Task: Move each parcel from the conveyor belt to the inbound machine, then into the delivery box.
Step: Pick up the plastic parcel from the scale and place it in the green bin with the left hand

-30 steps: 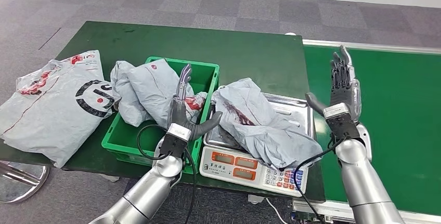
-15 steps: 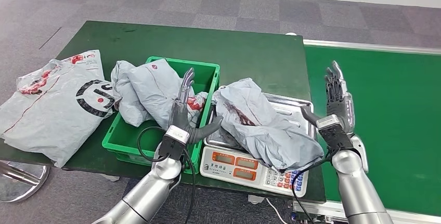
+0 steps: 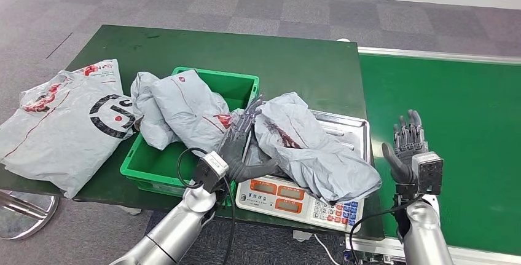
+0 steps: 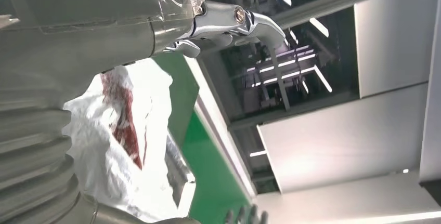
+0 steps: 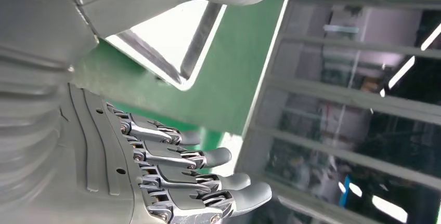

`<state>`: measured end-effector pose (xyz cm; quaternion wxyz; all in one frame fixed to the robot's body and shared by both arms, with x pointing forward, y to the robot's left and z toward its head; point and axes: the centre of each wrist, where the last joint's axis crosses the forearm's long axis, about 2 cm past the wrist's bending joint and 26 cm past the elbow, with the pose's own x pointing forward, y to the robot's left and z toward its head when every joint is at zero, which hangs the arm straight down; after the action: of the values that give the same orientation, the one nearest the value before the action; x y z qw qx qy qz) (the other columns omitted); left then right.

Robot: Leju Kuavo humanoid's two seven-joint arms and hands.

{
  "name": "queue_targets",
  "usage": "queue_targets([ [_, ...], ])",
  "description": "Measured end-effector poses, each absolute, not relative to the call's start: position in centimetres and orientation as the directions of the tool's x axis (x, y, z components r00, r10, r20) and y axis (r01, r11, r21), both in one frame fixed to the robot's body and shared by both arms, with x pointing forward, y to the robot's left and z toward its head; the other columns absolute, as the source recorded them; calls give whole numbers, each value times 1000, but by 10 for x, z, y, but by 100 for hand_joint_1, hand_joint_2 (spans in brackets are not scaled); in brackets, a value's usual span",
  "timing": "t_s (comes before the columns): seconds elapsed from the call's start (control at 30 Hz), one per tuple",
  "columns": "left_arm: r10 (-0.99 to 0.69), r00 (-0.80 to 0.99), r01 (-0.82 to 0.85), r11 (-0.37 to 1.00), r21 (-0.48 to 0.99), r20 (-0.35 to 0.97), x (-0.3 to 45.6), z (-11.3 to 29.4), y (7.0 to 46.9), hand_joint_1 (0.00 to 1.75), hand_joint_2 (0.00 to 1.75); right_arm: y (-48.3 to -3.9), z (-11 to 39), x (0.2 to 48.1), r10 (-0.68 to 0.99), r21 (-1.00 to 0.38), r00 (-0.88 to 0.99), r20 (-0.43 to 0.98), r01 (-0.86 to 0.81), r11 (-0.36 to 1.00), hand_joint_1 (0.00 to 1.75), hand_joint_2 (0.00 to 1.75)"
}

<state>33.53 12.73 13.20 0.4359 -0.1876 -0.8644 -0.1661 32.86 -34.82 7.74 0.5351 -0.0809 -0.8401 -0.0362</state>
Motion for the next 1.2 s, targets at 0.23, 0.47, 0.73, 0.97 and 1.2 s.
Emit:
queue_targets([
  [0.23, 216, -502, 544, 832, 111, 838, 338, 128, 122, 0, 175, -355, 67, 330, 124, -49, -354, 927, 211, 976, 0, 175],
  [0.47, -35, -456, 561, 764, 318, 889, 357, 123, 105, 0, 175, -354, 59, 324, 149, -71, -326, 933, 240, 968, 0, 175],
  [0.73, -652, -369, 706, 267, 656, 662, 365, 141, 55, 0, 175, -353, 54, 320, 148, -71, -307, 940, 249, 966, 0, 175],
  [0.97, -751, -452, 697, 39, 716, 481, 368, 153, 41, 0, 175, -357, 54, 321, 157, -76, -297, 942, 267, 961, 0, 175],
  [1.2, -769, -492, 671, -36, 741, 408, 369, 153, 40, 154, 175, -359, 53, 320, 158, -73, -291, 944, 281, 957, 0, 175],
])
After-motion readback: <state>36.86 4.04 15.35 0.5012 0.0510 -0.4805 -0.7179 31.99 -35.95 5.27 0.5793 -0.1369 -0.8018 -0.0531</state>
